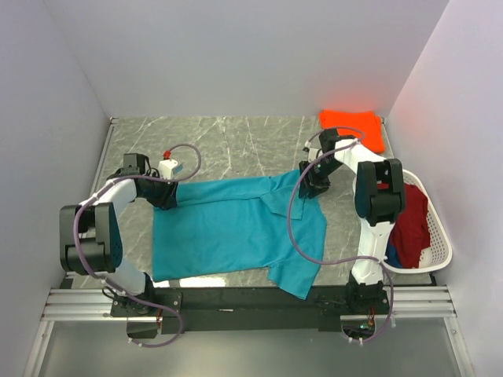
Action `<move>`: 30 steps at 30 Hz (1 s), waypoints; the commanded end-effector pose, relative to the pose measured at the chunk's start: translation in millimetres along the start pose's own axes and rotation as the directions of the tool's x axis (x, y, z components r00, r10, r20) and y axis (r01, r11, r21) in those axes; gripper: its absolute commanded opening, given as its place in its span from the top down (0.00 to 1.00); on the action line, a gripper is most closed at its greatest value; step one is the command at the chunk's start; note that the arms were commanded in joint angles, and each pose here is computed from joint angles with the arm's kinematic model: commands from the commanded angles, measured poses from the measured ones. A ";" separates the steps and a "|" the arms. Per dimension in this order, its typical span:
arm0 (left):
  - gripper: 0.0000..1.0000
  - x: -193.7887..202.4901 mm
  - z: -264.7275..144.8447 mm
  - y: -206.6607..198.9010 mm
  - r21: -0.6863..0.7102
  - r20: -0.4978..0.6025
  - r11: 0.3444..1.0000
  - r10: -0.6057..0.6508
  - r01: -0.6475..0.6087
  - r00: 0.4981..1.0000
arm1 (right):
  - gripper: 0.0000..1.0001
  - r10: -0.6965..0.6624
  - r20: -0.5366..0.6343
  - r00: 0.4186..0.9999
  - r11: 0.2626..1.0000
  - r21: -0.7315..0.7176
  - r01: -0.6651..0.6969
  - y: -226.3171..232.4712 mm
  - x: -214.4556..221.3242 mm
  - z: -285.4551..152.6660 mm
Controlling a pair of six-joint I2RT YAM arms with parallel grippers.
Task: Fold and stack the t-shirts
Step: Fold the tshirt
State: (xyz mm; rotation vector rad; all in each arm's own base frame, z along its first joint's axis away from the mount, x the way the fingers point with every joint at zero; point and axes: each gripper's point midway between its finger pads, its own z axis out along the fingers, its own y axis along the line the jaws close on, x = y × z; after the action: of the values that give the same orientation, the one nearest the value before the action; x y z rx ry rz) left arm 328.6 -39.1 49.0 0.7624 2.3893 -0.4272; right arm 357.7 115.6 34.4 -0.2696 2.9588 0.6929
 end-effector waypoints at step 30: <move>0.54 -32.8 -9.8 105.4 -0.144 0.091 0.906 -0.389 0.399 0.917 | 0.43 0.023 0.207 0.978 0.999 -0.047 -0.014 3.8 -100.4 -38.9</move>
State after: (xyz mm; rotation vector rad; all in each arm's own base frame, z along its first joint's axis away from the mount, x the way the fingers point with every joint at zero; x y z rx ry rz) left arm 396.7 31.3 55.9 0.2450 2.5160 -0.4063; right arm 447.0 115.4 99.4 -0.2327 2.7284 0.7099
